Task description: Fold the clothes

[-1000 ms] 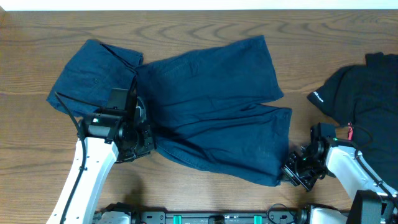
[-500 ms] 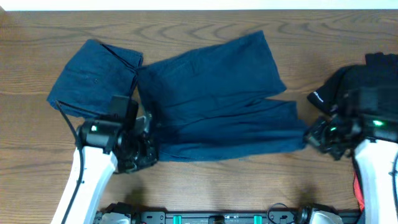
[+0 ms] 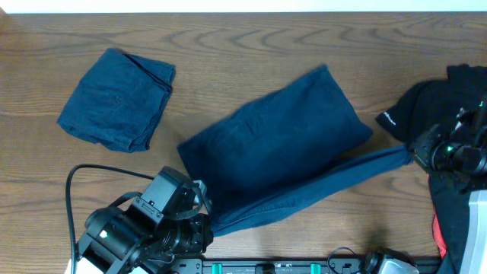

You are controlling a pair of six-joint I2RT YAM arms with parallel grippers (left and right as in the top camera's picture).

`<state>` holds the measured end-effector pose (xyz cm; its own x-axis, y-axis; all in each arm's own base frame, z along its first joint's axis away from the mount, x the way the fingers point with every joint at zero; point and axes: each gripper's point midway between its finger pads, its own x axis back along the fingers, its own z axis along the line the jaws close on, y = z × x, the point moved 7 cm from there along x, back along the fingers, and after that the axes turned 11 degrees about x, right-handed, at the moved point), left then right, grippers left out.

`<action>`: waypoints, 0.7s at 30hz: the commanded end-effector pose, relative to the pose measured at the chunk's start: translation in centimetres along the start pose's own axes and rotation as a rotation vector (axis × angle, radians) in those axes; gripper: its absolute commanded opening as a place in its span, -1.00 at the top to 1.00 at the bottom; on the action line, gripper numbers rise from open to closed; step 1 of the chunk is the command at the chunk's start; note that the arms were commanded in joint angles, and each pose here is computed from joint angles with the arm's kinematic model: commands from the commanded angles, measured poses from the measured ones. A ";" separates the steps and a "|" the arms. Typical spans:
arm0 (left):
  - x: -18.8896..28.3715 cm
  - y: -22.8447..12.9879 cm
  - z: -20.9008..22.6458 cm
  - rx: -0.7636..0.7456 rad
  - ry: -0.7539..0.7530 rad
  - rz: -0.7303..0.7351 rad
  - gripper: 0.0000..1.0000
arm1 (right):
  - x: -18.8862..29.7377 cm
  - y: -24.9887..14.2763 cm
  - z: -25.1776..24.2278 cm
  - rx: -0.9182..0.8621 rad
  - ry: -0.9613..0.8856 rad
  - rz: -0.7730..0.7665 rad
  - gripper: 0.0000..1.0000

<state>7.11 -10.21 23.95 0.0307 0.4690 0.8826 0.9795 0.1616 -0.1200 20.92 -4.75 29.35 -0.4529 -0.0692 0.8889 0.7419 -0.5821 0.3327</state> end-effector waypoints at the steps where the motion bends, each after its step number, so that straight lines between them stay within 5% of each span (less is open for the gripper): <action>1: 0.2 1.0 1.1 0.062 0.111 -0.110 0.88 | -0.1 2.5 0.2 0.020 -0.010 -0.096 0.97; 8: -0.1 5.1 1.9 0.163 0.329 -0.361 0.88 | -4.6 6.8 4.6 0.086 0.165 -0.140 0.98; 21: -4.5 13.4 2.3 0.259 0.511 -0.377 0.87 | -16.9 10.4 9.8 0.141 0.318 -0.082 0.97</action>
<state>18.34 -8.81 18.01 -0.1452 -0.0736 0.9867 0.8625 0.4792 0.1627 40.15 -2.76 21.79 -0.6424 -0.2412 0.7275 0.7299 -0.4818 0.4848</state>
